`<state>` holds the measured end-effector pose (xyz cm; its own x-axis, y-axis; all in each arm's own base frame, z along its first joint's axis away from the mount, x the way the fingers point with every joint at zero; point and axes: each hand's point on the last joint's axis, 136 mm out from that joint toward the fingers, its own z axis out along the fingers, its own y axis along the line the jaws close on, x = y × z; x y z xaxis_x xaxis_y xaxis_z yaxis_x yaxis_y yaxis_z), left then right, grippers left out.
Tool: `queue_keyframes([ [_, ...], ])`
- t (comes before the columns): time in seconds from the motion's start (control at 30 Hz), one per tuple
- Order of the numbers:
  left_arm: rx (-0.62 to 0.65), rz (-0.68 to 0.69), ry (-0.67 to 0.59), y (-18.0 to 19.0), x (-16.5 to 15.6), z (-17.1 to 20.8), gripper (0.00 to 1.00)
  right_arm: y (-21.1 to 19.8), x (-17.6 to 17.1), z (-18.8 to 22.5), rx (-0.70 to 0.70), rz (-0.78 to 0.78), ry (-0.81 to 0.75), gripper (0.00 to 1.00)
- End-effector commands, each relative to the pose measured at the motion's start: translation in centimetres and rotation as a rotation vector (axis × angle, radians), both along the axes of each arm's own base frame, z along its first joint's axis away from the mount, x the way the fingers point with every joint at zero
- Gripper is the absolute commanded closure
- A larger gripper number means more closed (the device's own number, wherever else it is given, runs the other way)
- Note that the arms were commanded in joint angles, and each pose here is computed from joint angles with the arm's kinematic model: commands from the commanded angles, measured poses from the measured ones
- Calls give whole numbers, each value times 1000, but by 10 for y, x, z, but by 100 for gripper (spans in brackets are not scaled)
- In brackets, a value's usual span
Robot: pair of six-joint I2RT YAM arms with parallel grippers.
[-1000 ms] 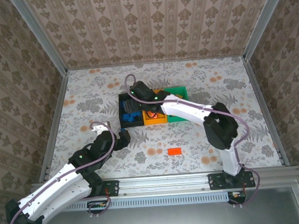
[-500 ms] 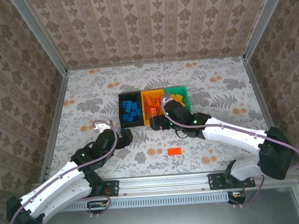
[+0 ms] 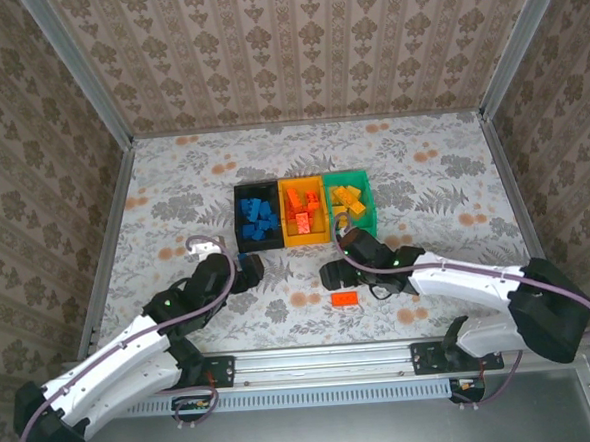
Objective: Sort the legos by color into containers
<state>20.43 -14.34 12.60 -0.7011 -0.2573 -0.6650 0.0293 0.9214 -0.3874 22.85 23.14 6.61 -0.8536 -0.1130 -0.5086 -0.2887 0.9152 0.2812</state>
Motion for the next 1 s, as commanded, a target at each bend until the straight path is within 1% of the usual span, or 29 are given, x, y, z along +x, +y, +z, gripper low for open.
queue_keyframes([
  [0.0, -3, -15, 6, -3, -1, -5, 0, 13, -6, -11, 26, 61, 63, 11],
  [0.1, 0, -11, 15, -3, -2, -11, 0, 13, -9, -27, 0, 73, 108, 11],
  [0.2, -3, -10, 20, -2, -2, -14, 0, 19, -17, -34, 24, 106, 157, 11],
  [0.33, 1, -6, 22, -1, -2, -17, 0, 22, -33, -45, 40, 143, 233, 15],
  [0.43, -2, -2, 24, 0, -2, -19, 0, 22, -48, -49, 26, 164, 275, 20],
  [0.53, -5, -1, 30, 0, -2, -22, 0, 22, -67, -51, -3, 189, 298, 21],
  [0.63, -8, 5, 37, 1, -2, -25, 0, 18, -79, -50, -45, 193, 290, 22],
  [0.73, -16, 4, 38, 1, -2, -25, 0, 7, -81, -47, -141, 182, 243, 23],
  [0.77, -17, 4, 38, 1, -1, -25, 0, 6, -78, -39, -148, 180, 207, 23],
  [0.83, -19, 5, 38, 1, -1, -25, 0, -1, -75, -36, -207, 179, 168, 24],
  [0.97, -19, 5, 43, 1, -1, -26, 0, -5, -74, -40, -269, 195, 164, 25],
])
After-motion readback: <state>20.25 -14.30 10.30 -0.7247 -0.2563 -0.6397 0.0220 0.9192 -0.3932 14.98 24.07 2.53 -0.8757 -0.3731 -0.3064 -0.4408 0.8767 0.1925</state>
